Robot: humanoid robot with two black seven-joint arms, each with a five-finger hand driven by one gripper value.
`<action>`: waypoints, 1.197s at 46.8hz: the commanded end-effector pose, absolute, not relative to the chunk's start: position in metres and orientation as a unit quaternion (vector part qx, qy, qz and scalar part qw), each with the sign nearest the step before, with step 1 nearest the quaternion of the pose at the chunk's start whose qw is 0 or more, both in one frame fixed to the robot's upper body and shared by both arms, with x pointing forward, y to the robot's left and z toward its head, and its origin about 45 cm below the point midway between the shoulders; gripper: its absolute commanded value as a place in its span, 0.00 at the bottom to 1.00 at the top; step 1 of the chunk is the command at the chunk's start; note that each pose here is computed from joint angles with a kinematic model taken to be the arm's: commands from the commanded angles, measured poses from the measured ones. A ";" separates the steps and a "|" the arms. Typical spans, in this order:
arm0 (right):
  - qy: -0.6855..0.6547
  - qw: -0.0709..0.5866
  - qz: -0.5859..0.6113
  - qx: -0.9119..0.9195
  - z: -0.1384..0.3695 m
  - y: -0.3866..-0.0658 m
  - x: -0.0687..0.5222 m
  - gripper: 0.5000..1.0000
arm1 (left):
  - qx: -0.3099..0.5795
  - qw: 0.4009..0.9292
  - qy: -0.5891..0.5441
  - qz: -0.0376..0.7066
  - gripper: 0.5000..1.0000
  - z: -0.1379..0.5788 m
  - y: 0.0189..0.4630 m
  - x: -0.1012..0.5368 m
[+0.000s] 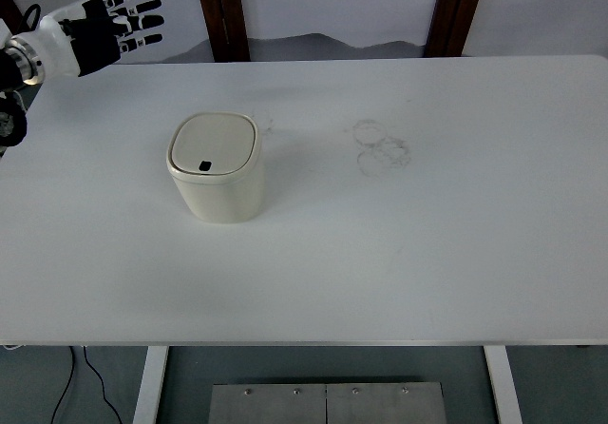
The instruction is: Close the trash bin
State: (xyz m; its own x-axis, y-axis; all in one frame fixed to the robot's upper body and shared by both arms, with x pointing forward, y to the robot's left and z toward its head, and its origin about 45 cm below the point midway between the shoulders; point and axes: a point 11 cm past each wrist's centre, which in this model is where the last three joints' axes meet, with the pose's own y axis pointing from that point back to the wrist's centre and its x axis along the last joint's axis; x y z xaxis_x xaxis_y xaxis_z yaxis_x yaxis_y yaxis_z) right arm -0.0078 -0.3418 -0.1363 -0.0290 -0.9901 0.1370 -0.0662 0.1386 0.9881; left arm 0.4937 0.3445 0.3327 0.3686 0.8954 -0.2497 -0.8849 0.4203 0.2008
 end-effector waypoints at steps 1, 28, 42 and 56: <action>-0.556 0.510 -0.453 0.475 -0.136 -0.342 -0.008 0.99 | -0.018 0.815 0.174 0.553 1.00 0.325 0.359 0.490; -0.556 0.510 -0.453 0.475 -0.136 -0.342 -0.008 0.99 | -0.090 0.708 0.223 0.664 1.00 0.232 0.456 0.443; -0.556 0.510 -0.453 0.475 -0.136 -0.342 -0.008 0.99 | -0.098 0.696 0.231 0.673 1.00 0.202 0.468 0.419; -0.556 0.510 -0.453 0.475 -0.136 -0.342 -0.008 0.99 | -0.112 0.683 0.234 0.683 1.00 0.195 0.480 0.409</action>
